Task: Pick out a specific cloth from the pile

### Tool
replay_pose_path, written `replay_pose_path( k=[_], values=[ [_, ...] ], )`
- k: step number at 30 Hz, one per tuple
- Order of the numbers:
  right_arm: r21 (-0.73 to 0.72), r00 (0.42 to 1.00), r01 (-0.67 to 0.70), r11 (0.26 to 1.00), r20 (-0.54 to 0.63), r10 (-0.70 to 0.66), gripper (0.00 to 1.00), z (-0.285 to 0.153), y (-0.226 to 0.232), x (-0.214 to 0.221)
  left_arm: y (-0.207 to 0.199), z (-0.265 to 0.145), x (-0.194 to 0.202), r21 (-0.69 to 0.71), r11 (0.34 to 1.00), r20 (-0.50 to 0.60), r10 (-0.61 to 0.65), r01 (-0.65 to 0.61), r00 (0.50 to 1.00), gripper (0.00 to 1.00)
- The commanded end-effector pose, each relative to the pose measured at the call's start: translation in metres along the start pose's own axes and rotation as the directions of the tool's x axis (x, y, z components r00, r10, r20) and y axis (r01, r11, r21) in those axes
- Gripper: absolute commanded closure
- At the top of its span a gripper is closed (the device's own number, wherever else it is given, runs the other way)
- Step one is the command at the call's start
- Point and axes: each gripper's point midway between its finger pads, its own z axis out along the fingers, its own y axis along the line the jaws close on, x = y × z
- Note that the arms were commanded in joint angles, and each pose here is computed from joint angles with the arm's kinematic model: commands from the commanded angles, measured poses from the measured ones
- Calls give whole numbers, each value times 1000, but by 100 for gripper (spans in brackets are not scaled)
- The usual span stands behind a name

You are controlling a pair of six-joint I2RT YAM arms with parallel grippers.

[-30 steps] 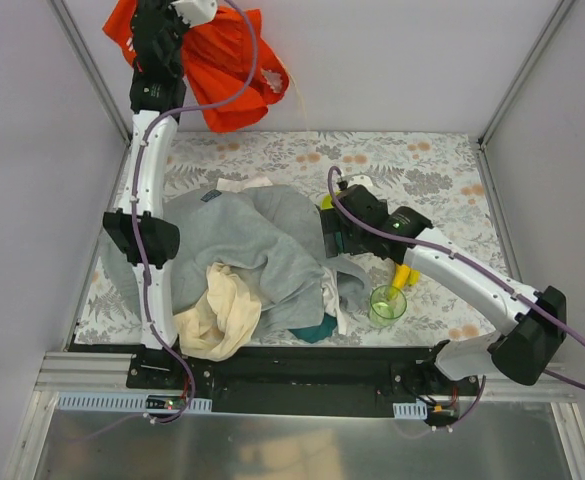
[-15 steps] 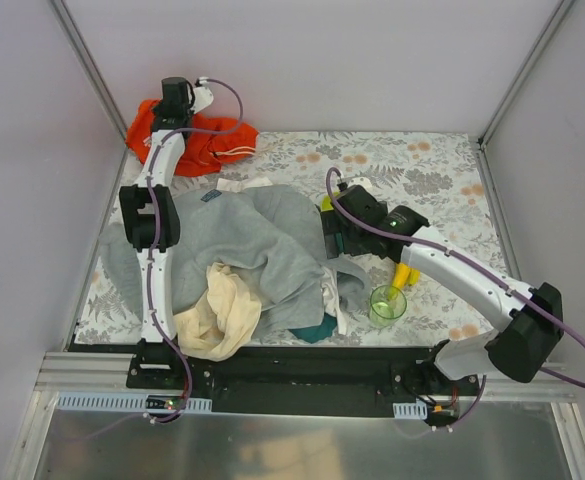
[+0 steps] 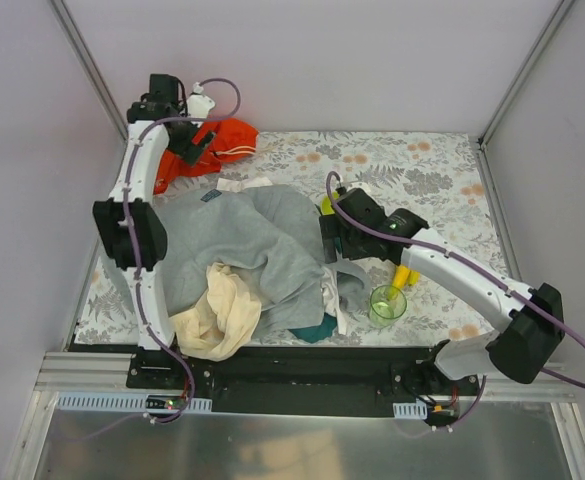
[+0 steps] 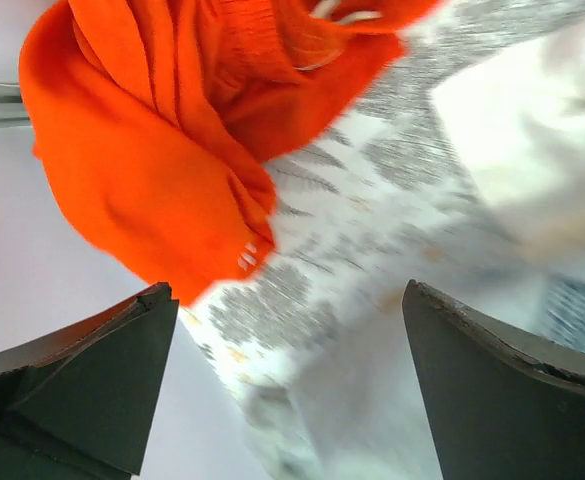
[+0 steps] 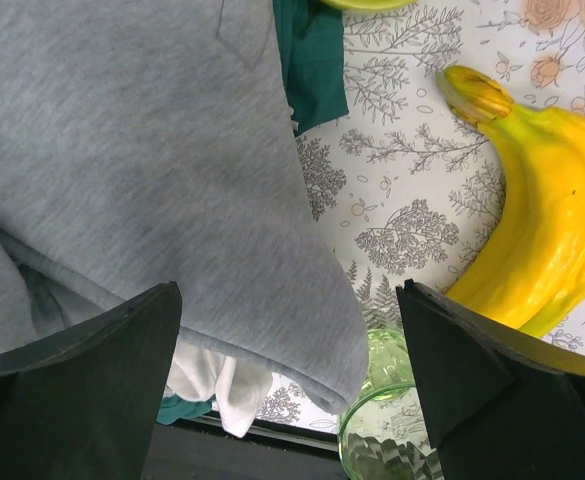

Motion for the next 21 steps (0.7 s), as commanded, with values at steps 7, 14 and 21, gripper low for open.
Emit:
replay_pose_path(
  k=[7, 14, 21],
  values=[
    [-24, 995, -62, 998, 73, 64, 1, -16, -11, 4, -117, -215, 26, 337, 921, 209, -276, 196, 938, 1],
    [44, 987, -91, 995, 141, 84, 1, -16, -36, 2, -172, -222, 93, 359, 891, 142, -347, 279, 927, 0],
    [119, 961, -238, 964, 175, 216, 1, -12, -81, -2, -191, -211, 133, 272, 904, 211, -390, 329, 897, 0]
  ],
)
